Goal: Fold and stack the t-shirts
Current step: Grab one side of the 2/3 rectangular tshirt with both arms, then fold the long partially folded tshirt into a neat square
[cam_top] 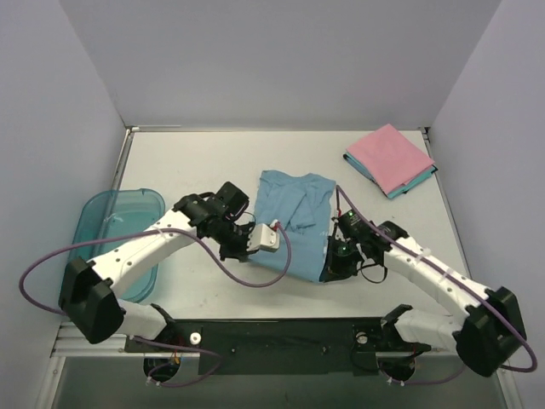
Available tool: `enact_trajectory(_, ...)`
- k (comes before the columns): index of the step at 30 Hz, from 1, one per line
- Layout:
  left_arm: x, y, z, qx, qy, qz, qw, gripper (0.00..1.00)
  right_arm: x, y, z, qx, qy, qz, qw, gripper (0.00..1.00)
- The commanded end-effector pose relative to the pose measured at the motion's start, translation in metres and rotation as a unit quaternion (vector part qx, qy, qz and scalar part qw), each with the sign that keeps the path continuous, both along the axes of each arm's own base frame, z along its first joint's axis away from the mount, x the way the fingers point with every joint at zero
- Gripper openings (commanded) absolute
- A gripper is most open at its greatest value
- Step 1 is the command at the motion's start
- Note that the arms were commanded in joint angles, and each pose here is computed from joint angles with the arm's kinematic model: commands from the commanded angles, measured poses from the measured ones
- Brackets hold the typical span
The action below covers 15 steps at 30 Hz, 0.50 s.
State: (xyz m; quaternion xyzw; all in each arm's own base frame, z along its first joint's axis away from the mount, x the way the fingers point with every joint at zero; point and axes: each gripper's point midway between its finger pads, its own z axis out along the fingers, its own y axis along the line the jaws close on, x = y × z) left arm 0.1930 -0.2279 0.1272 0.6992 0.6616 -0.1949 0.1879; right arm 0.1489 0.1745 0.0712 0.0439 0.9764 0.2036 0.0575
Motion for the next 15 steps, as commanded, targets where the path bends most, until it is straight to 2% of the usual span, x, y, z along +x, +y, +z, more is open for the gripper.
enact_trajectory(1, -0.082, 0.028, 0.037, -0.012, 0.104, -0.067, 0.992, 0.00, -0.061, -0.007, 0.026, -0.021, 0.047, -0.004, 0.999, 0.00)
enact_trajectory(4, -0.099, 0.032, 0.063, -0.031, 0.122, -0.071, 0.989, 0.00, -0.067, -0.004, 0.055, -0.003, 0.033, -0.009, 0.999, 0.00)
enact_trajectory(7, -0.085, 0.024, 0.081, -0.054, 0.122, -0.028, 0.991, 0.00, -0.052, 0.004, 0.082, 0.016, 0.009, -0.008, 1.000, 0.00)
enact_trajectory(10, -0.043, 0.019, 0.084, -0.074, 0.115, 0.038, 0.990, 0.00, -0.028, 0.010, 0.088, 0.015, 0.012, -0.002, 1.000, 0.00)
enact_trajectory(15, 0.021, 0.014, 0.076, -0.066, 0.096, 0.113, 0.987, 0.00, 0.039, 0.005, 0.086, 0.009, -0.008, -0.014, 1.000, 0.00)
